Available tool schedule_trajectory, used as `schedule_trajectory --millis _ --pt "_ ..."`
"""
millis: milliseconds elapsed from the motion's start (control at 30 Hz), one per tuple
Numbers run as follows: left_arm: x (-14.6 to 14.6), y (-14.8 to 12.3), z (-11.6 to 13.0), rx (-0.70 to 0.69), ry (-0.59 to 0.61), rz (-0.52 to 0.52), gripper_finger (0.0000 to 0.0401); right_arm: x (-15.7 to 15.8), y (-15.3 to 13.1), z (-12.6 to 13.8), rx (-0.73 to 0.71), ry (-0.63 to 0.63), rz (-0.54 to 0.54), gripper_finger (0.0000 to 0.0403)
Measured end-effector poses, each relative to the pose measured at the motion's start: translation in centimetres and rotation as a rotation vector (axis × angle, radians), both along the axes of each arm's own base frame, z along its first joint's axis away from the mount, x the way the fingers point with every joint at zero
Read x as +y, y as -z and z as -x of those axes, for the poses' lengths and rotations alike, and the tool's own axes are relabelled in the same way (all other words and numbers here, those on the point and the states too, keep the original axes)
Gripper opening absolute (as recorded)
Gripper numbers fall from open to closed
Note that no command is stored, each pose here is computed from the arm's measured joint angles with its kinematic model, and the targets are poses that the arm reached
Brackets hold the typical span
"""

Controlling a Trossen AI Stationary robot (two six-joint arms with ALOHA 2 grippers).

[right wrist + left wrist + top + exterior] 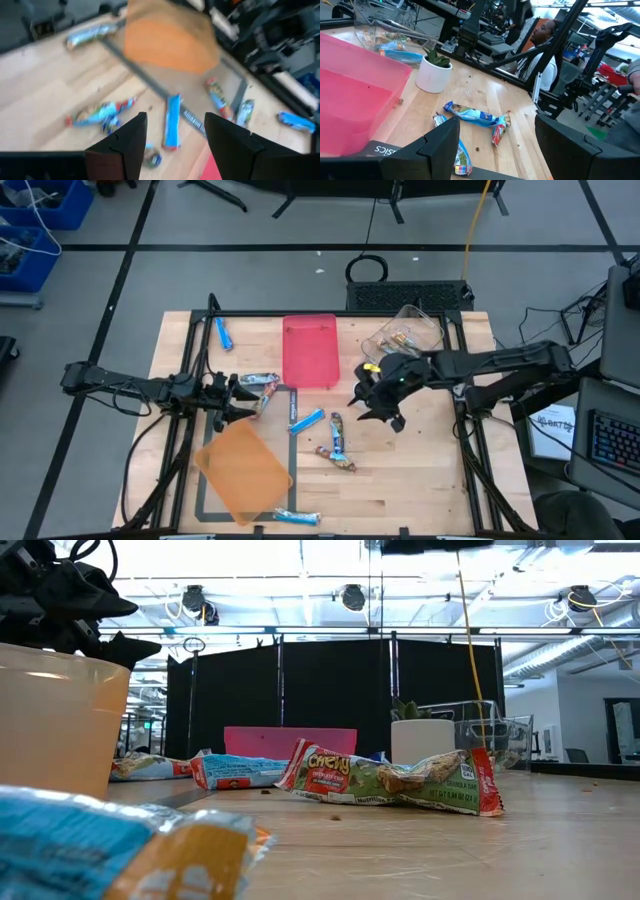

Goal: Pick and place Granola Bars by type
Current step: Put the blue granola bar into the red bin

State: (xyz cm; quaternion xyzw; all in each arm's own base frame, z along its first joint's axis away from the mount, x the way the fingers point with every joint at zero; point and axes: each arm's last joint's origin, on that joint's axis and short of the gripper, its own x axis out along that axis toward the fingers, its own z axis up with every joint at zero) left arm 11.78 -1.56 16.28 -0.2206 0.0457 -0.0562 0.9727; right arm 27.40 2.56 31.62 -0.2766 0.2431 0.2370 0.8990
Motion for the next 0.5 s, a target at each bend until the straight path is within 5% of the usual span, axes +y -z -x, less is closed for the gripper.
schedule_trajectory --millis 500 --pt "0.0 0.0 0.0 0.0 0.0 0.0 0.0257 2.8 3.3 -1.6 0.048 -0.313 0.191 0.0189"
